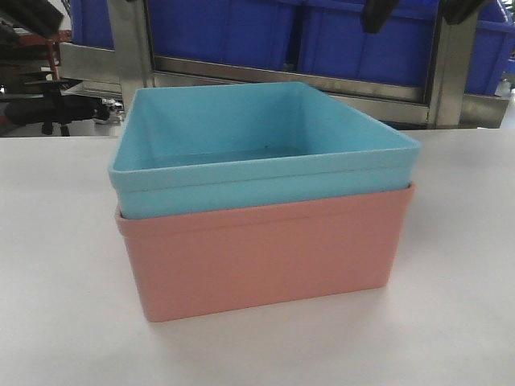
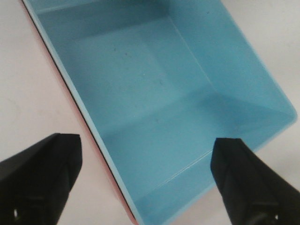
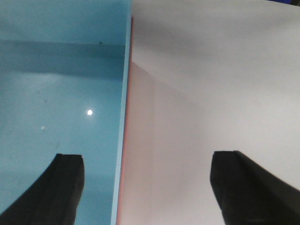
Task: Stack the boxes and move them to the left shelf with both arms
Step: 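Lower both grippers onto opposite rims of the light-blue tub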
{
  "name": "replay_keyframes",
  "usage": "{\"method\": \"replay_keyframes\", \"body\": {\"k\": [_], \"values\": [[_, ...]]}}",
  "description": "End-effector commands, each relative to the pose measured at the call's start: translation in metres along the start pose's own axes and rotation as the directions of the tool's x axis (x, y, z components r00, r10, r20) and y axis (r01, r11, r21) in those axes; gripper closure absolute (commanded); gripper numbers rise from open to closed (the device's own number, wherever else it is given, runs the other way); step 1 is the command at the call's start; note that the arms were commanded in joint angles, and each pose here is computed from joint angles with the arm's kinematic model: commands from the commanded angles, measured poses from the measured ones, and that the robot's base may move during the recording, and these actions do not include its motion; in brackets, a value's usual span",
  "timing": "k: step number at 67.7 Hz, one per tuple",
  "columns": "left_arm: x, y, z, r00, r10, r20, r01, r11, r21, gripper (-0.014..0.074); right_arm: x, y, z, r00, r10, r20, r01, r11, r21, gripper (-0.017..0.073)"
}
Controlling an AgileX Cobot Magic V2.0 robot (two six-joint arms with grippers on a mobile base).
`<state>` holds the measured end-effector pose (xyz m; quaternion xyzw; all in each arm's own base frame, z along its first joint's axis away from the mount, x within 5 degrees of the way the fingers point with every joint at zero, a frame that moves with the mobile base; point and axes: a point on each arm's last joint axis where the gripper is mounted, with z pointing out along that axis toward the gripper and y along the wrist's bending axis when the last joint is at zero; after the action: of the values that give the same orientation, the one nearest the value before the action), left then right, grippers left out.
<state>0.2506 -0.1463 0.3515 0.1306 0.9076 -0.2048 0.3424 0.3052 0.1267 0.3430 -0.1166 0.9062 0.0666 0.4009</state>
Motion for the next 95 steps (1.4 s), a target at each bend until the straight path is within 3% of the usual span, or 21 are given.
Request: {"method": "replay_keyframes", "body": {"k": [1,10,19,32,57,69,79,95], "values": [[-0.024,-0.006,0.005,0.999,-0.039,0.019,0.039,0.999,-0.009,0.0132,-0.018,0.004,-0.01,0.997,-0.034,0.076,0.037,0.999,-0.033,-0.0045],[-0.036,0.002,0.039,0.993,-0.088,-0.081,0.078,0.99,-0.114,0.0132,-0.022,0.009,0.008,0.999,-0.045,0.027,0.046,0.997,-0.055,-0.0045],[-0.04,0.01,0.068,0.978,-0.164,-0.127,0.136,0.969,-0.206,0.0132,-0.021,0.011,0.032,0.998,-0.055,-0.022,0.053,0.997,-0.051,-0.0045],[-0.032,0.017,0.1,0.956,-0.231,-0.182,0.184,0.952,-0.245,0.0132,-0.007,0.013,0.069,0.99,-0.085,-0.114,0.08,0.996,-0.047,-0.0045],[-0.018,0.026,0.136,0.933,-0.249,-0.261,0.172,0.943,-0.284,0.0132,0.008,0.015,0.106,0.979,-0.098,-0.18,0.091,0.995,-0.046,-0.0027],[-0.016,0.028,0.14,0.927,-0.256,-0.273,0.174,0.941,-0.292,0.014,0.013,0.015,0.115,0.974,-0.101,-0.201,0.093,0.995,-0.046,0.0148],[-0.014,0.028,0.145,0.922,-0.263,-0.283,0.178,0.939,-0.293,0.0245,0.014,0.015,0.116,0.973,-0.105,-0.206,0.098,0.994,-0.046,0.0308],[-0.011,0.03,0.15,0.917,-0.268,-0.296,0.177,0.938,-0.299,0.0593,0.014,0.015,0.116,0.972,-0.114,-0.208,0.106,0.993,-0.048,0.0533]]}}
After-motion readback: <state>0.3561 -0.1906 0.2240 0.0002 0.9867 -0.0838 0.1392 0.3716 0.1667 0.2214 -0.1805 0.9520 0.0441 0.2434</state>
